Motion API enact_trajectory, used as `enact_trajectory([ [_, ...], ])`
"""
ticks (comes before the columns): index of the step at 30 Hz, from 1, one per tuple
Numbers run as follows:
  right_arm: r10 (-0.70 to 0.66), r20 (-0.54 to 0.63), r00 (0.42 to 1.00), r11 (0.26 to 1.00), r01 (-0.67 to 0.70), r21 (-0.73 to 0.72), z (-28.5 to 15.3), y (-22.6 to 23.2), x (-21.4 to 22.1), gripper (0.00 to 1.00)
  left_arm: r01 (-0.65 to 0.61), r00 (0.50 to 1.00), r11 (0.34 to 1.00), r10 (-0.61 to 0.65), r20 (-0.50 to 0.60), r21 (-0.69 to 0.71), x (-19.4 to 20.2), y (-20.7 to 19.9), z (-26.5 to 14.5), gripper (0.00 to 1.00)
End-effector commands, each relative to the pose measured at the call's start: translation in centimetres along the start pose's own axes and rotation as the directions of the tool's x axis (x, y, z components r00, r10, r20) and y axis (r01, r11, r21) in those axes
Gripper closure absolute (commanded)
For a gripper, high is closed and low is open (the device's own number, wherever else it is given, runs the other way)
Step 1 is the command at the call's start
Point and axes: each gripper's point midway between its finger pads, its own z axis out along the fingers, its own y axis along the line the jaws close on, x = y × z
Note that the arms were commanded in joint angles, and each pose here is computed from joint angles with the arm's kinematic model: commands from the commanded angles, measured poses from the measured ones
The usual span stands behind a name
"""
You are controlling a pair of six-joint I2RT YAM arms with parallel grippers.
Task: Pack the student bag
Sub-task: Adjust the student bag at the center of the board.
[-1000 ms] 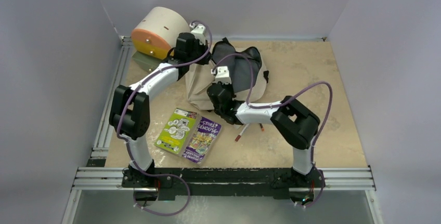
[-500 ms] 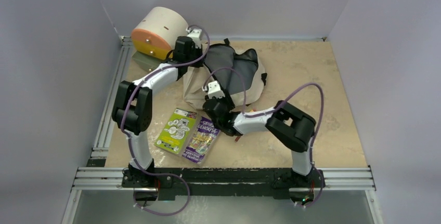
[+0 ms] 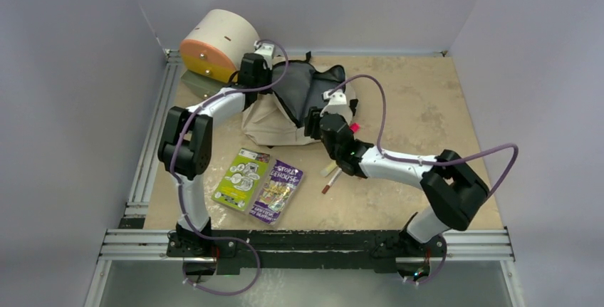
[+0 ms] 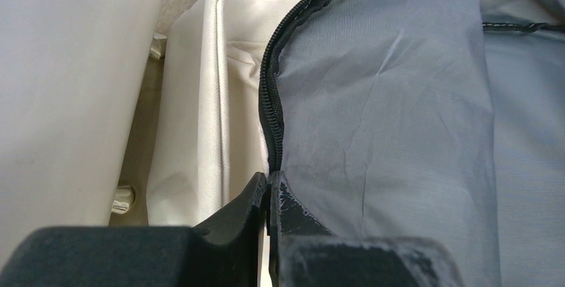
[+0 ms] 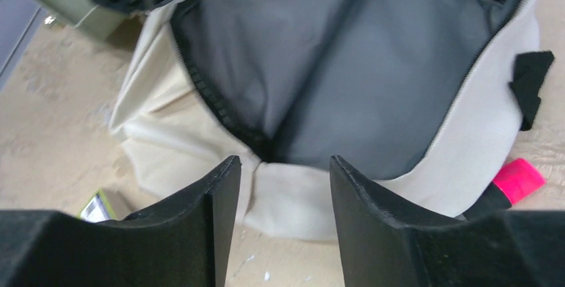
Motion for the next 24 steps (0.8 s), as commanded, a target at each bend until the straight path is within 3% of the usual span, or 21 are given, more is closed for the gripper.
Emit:
enact_trajectory([
  [1,0.146,-0.015,0.989,0.988,-0.146,-0.052,1.7,1.3,-1.3,0.47,-0.059,0.997,0.996,0.062,0.042,-0.067,-0.6,1.4,0.7,1.00],
  [9,0.235,-0.104,0.967,0.970,-0.227,0.084,5.7,-1.2,1.0,0.57,-0.123,0.985,0.990,0.113,-0.129,-0.074,4.1,0.3,2.3,1.00],
  [11,0.266,-0.116,0.957,0.959,-0.250,0.134,5.9,-2.6,1.8,0.58,-0.129,0.979,0.987,0.112,-0.168,-0.091,4.8,0.2,2.4,0.92],
  [14,0.290,-0.130,0.948,0.948,-0.265,0.178,5.8,-4.3,3.0,0.59,-0.108,0.974,0.988,0.083,-0.211,-0.109,5.5,0.3,2.1,0.72],
  [18,0.315,-0.148,0.937,0.931,-0.276,0.237,5.7,-7.1,4.4,0.59,-0.088,0.974,0.990,0.062,-0.218,-0.111,5.2,-0.1,1.1,0.55],
  [24,0.323,-0.153,0.934,0.926,-0.278,0.253,5.8,-9.5,4.3,0.60,-0.049,0.990,0.996,0.038,-0.134,-0.077,1.0,-1.2,-1.9,0.44],
])
